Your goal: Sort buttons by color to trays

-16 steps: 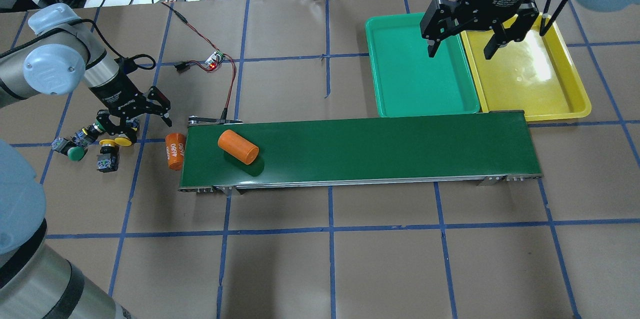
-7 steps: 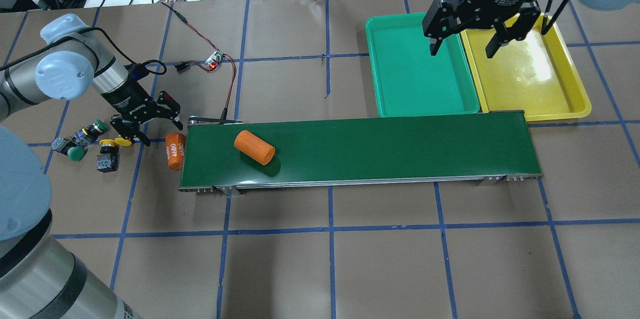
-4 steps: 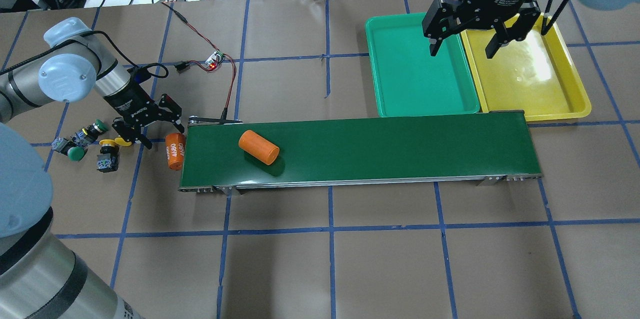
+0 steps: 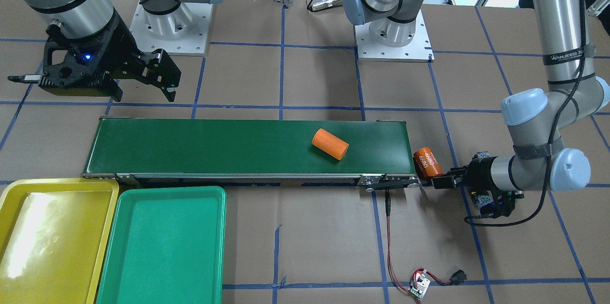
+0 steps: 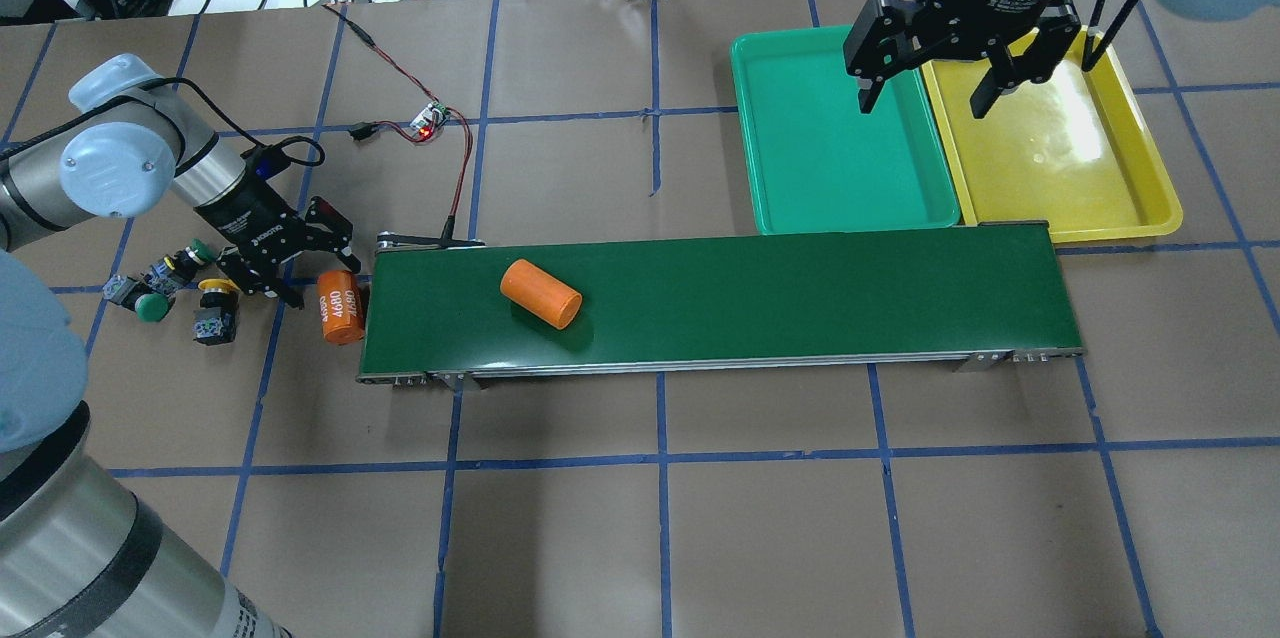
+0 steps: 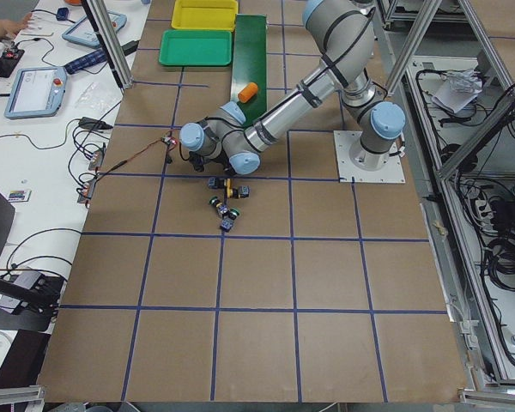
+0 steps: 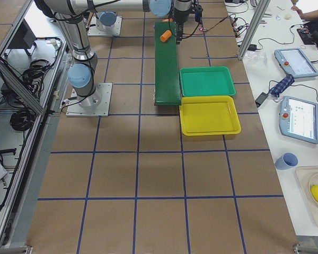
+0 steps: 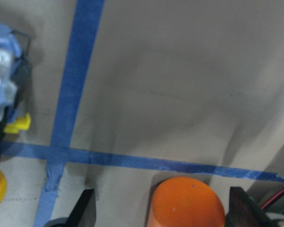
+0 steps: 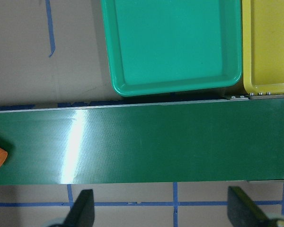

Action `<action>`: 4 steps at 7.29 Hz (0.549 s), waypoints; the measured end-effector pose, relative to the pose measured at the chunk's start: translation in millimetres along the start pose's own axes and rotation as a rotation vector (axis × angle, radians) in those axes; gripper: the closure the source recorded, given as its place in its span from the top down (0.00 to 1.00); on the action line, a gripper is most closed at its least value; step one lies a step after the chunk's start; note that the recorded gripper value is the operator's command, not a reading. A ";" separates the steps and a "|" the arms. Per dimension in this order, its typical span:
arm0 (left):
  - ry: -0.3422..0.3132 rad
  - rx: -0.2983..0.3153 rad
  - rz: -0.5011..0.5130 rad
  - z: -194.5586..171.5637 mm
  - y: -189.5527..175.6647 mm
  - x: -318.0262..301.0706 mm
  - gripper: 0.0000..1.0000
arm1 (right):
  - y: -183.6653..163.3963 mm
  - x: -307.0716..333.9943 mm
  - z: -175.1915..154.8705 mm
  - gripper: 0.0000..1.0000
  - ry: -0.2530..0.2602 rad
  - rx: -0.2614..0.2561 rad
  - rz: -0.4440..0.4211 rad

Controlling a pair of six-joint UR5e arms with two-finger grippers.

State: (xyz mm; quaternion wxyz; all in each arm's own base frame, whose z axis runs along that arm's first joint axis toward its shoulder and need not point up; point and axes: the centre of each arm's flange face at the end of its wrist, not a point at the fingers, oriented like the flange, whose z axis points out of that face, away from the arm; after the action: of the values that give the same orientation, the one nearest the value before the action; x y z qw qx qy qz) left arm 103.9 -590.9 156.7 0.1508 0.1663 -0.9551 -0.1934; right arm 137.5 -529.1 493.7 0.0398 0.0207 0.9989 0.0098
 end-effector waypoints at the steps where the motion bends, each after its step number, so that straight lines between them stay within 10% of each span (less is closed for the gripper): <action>1: -0.001 0.000 -0.015 -2.8 4.1 -0.8 1.00 | 0.9 -1.0 -0.6 1.00 0.001 0.001 -0.003; 4: -0.006 -0.007 -0.035 -2.2 16.8 1.5 1.00 | 1.6 -1.1 -1.1 1.00 0.002 0.001 -0.005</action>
State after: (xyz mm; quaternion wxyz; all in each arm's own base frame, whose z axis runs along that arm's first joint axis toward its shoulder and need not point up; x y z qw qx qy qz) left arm 98.9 -577.5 166.0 0.1451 0.1821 -0.9518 -0.1997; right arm 138.6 -527.5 494.9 0.0388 0.0182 0.9990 0.0090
